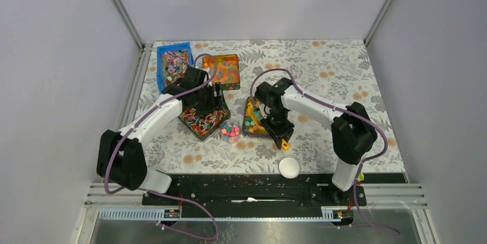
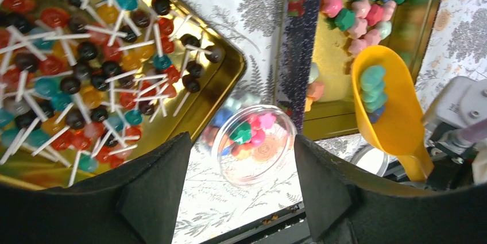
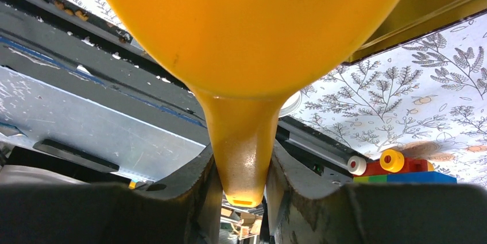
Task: Pack the candies
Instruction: Scoop the fake candies from the storage box, then place the fake candies in the packing bottle.
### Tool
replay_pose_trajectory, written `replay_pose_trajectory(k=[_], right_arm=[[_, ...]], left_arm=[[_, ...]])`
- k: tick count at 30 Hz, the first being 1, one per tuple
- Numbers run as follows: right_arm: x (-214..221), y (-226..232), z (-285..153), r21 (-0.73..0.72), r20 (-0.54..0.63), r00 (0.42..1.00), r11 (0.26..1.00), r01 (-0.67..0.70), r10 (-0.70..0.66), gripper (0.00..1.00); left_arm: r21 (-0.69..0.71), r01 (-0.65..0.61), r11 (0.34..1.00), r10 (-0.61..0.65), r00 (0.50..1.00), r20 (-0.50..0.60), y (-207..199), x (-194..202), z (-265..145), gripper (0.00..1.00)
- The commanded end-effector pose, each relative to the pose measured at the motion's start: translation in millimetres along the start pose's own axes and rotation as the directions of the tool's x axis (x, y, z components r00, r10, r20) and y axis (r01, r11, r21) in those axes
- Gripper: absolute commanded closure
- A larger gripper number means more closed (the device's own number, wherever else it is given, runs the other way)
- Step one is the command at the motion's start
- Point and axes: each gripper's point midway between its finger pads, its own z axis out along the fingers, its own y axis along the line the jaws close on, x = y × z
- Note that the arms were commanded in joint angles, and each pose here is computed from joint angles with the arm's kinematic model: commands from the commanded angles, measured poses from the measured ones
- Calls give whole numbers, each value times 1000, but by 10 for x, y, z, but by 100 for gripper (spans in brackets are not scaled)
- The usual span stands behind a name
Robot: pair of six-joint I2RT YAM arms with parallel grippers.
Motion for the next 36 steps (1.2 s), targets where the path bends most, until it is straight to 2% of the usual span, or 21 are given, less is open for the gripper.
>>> replay_pose_trajectory(k=[1, 12, 16, 30, 36], right_arm=[[141, 127, -162, 9, 21, 999, 1000, 24, -24, 100], [273, 493, -277, -24, 11, 993, 993, 115, -115, 100], [305, 658, -312, -79, -1, 990, 987, 142, -143, 100], [231, 1187, -529, -329, -99, 986, 939, 98, -137, 100], [285, 1272, -507, -383, -174, 975, 922, 61, -137, 100]], left_arm=[[-50, -10, 999, 14, 997, 80, 161, -30, -182, 32], [-137, 2, 991, 13, 994, 112, 459, 257, -393, 30], [-141, 15, 990, 2, 993, 119, 502, 332, -423, 29], [-137, 21, 990, -8, 996, 93, 531, 438, -395, 27], [-142, 26, 990, -14, 996, 85, 552, 467, -377, 27]])
